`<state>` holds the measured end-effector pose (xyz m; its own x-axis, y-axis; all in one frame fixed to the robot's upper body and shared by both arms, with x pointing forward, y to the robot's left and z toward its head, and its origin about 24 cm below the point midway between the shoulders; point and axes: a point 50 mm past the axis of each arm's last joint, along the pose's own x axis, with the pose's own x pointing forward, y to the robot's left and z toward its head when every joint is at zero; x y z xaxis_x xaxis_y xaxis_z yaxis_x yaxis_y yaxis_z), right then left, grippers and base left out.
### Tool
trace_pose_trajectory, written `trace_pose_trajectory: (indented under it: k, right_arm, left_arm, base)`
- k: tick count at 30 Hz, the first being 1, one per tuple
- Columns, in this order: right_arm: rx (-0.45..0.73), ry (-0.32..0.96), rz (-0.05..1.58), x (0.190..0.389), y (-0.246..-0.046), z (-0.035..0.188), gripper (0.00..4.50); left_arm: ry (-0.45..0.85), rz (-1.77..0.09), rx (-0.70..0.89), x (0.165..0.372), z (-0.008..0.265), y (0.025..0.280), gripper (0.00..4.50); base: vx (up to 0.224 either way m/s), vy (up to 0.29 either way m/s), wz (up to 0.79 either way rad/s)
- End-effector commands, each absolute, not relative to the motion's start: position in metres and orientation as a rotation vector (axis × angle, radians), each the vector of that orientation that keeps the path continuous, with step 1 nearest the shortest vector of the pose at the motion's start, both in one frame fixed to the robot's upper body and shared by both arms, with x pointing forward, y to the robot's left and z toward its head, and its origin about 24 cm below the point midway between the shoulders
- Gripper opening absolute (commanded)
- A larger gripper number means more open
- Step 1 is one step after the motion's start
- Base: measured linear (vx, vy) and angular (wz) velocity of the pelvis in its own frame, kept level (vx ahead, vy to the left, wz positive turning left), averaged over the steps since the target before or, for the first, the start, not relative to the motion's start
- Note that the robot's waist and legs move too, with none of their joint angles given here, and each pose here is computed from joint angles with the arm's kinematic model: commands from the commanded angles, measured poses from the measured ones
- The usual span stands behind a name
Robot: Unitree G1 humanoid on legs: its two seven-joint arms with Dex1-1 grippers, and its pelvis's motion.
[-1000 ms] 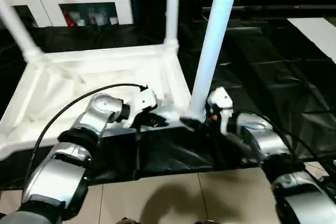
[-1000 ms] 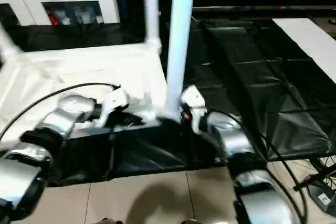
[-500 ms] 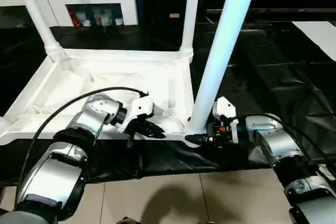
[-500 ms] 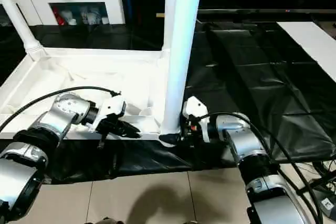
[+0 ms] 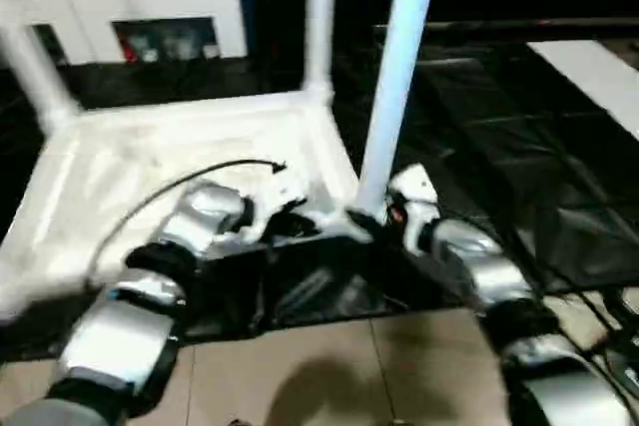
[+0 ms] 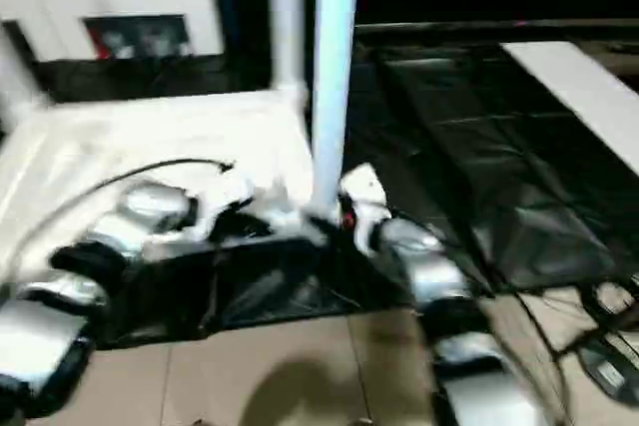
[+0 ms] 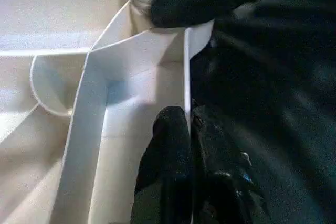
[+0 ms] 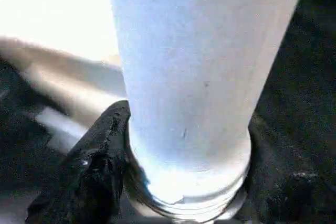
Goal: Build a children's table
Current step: Rotate leg to tighten
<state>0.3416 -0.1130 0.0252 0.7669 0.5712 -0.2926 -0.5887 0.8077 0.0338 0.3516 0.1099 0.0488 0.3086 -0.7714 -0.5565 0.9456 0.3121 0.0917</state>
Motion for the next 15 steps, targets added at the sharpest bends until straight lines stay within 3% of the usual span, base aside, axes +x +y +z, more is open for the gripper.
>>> trace_pose_trajectory:
  k: [1, 7, 8, 11, 15]
  right_arm:
    - [-0.071, 0.383, 0.626, 0.335, -0.090, 0.008, 2.72]
    - [-0.060, 0.329, 0.592, 0.341, -0.063, 0.016, 2.72]
    - [-0.051, 0.313, 0.592, 0.343, -0.062, 0.019, 3.28]
    - [-0.028, 0.293, 0.601, 0.346, -0.065, 0.023, 3.59]
    - [-0.082, 0.264, 0.667, 0.346, -0.077, 0.026, 3.94]
  left_arm:
    - [0.426, -1.237, 0.431, 0.349, 0.049, 0.080, 0.00]
    - [0.416, -1.219, 0.408, 0.348, 0.048, 0.064, 0.00]
    - [0.417, -1.212, 0.412, 0.348, 0.047, 0.066, 0.00]
    - [0.413, -1.213, 0.433, 0.348, 0.047, 0.071, 0.00]
    - [0.409, -1.242, 0.451, 0.346, 0.046, 0.084, 0.00]
  base:
    - [0.000, 0.000, 0.00]
    - [0.000, 0.000, 0.00]
    - [0.000, 0.000, 0.00]
    - [0.000, 0.000, 0.00]
    - [0.000, 0.000, 0.00]
